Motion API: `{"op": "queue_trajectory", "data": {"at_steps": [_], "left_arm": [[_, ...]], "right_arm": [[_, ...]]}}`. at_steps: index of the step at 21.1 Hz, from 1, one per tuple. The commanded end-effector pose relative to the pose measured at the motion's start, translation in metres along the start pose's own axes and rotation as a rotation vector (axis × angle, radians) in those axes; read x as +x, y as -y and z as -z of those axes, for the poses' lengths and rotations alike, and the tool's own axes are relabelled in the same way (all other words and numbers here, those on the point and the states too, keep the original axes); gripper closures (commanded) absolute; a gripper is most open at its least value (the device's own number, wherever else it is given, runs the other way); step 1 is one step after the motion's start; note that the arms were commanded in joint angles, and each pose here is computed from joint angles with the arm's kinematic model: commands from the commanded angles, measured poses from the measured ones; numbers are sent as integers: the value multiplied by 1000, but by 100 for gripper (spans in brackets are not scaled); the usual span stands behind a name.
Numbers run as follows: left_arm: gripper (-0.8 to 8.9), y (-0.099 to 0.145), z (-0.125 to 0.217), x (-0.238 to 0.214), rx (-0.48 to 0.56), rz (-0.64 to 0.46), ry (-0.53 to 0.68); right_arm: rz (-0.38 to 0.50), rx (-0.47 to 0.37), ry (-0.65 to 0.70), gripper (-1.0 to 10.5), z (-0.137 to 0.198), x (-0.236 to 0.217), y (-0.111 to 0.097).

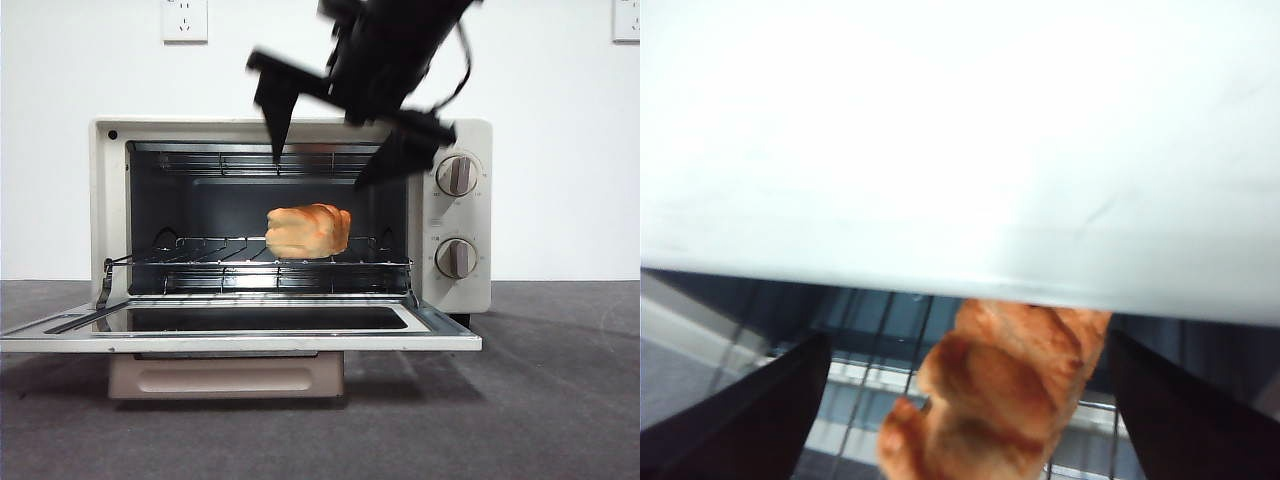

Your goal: The left arm flap open the oven, the right arm pick bread and place it into oven, the left arm flap close the oven

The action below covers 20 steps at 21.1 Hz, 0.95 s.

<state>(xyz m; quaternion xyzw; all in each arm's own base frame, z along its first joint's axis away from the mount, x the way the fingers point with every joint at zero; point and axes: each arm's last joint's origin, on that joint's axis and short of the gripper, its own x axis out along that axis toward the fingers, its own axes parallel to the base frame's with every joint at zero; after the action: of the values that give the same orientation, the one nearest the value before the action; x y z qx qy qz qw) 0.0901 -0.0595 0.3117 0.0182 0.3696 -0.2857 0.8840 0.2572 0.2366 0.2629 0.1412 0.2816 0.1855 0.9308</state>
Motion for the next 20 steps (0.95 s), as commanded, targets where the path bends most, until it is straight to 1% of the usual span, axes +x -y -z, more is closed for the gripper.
{"op": "queue_trajectory", "data": {"at_steps": [1, 3, 6, 9, 11, 14, 17, 20], "left_arm": [[797, 1, -2, 0, 2, 1, 9], [797, 1, -2, 0, 3, 1, 10], [797, 1, -3, 0, 10, 0, 13], [797, 1, -3, 0, 11, -1, 19], [797, 1, -4, 0, 16, 0, 28], [797, 1, -6, 0, 18, 3, 50], [797, 1, -8, -1, 19, 5, 64], [797, 1, -7, -1, 19, 5, 62]], "right_arm": [[-54, -44, -8, 506, -9, -18, -8], [-92, -78, -26, 506, -14, -33, -8], [-169, -157, -57, 506, -21, -57, -8], [-250, -275, -95, 507, -25, -81, -6], [-247, -340, -125, 507, -24, -97, -2], [-224, -414, -187, 507, -21, -116, 5], [-213, -453, -226, 507, -18, -132, 12], [-216, -473, -226, 507, -18, -148, 16]]}}
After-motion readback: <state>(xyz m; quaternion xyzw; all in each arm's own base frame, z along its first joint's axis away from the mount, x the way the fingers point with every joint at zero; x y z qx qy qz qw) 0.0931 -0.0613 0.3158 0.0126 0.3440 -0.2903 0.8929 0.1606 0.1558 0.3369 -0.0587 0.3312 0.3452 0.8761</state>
